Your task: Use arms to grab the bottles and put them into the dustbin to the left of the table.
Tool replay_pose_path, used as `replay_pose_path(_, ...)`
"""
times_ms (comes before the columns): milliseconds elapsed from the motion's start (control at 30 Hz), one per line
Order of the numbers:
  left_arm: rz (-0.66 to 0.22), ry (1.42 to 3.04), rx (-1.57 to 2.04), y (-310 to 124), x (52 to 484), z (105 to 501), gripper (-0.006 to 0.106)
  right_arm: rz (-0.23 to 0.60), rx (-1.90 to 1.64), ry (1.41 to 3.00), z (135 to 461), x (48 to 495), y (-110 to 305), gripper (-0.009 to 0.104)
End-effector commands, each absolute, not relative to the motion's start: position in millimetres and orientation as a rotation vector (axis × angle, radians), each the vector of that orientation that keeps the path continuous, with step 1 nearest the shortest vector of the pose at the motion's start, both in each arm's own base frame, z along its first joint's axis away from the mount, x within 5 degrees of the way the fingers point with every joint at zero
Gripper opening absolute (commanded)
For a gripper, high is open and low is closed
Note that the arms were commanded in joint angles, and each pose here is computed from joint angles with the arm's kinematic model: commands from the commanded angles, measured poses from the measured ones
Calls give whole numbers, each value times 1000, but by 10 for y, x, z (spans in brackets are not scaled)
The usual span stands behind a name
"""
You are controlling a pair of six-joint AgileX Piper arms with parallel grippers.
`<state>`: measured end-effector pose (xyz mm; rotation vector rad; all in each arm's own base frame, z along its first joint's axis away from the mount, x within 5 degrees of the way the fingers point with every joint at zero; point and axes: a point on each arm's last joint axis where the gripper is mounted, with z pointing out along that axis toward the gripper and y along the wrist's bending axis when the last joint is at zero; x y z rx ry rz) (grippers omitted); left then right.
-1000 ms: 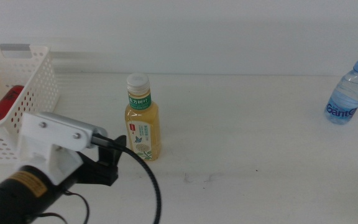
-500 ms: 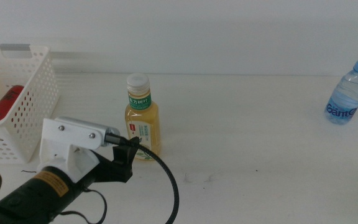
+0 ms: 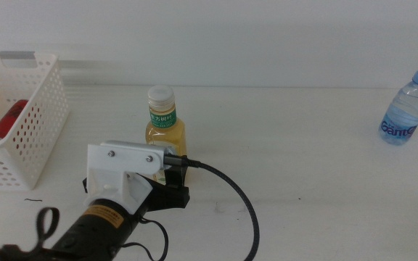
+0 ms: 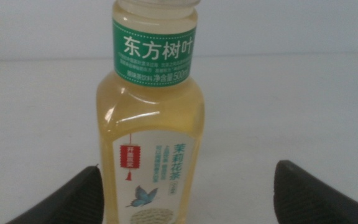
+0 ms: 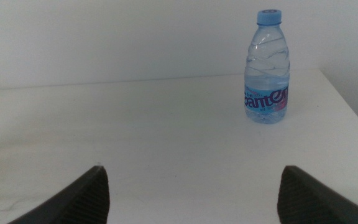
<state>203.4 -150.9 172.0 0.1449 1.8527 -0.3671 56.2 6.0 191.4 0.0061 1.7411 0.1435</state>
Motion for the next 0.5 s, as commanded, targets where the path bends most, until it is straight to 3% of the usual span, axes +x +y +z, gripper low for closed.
replay_pose_path(0,-317,1819,89,-1507,2053,1709,94,126,-2,1734,1911,561,55,79)
replay_pose_path(467,-262,1840,116,-1538,2218,1483,94,126,-2,1734,1911,561,55,79)
